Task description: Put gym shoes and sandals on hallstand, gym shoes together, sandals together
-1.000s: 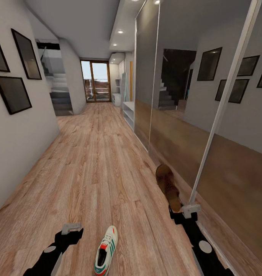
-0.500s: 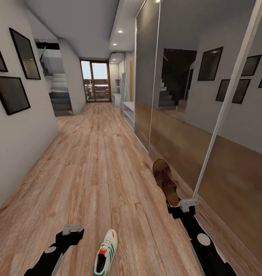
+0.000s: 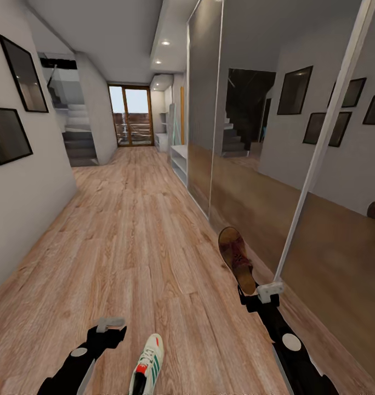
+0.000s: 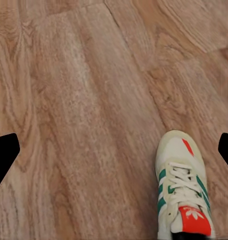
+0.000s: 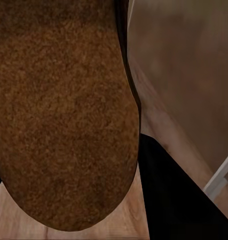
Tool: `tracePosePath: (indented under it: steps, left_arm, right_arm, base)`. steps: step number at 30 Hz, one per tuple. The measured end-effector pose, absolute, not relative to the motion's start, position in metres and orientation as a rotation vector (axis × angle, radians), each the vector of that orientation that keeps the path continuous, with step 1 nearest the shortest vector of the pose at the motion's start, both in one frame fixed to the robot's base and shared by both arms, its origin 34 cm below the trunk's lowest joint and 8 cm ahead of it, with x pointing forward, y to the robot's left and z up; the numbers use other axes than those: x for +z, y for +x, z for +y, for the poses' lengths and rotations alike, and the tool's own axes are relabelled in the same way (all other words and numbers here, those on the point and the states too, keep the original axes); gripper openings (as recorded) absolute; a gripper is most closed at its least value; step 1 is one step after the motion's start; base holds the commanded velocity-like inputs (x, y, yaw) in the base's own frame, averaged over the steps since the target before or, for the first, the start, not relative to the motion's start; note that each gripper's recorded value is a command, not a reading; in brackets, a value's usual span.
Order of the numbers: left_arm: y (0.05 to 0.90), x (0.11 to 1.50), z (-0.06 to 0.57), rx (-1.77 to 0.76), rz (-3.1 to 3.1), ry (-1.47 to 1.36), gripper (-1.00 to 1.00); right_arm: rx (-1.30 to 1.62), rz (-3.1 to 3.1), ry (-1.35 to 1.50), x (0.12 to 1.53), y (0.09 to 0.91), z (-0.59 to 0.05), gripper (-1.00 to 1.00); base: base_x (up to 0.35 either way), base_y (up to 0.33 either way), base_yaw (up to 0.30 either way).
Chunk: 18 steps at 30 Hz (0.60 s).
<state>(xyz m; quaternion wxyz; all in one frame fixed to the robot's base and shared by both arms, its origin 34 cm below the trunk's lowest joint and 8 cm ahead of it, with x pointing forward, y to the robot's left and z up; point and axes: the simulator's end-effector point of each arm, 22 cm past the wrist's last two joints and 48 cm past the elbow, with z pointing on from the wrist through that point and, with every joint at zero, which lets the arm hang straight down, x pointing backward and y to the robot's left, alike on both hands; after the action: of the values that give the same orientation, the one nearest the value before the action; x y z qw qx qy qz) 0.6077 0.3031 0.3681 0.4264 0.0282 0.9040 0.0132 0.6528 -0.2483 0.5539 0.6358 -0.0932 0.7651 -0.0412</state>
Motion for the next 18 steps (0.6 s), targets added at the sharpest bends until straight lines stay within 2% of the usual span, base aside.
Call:
tracePosePath:
  steps: [7,18]
  left_arm:
    - [0.598,0.342,0.269,-0.065,2.317,0.208,1.00]
    - [0.573,0.298,0.263,-0.111,2.374,0.240,1.00]
  right_arm:
    - [-0.093,1.756,-0.211,0.534,0.649,-0.249,-1.00]
    - [-0.091,1.772,-0.214,0.500,0.642,-0.248,-1.00]
  base:
    - [0.000,0.000,-0.003]
    - [0.000,0.000,0.000]
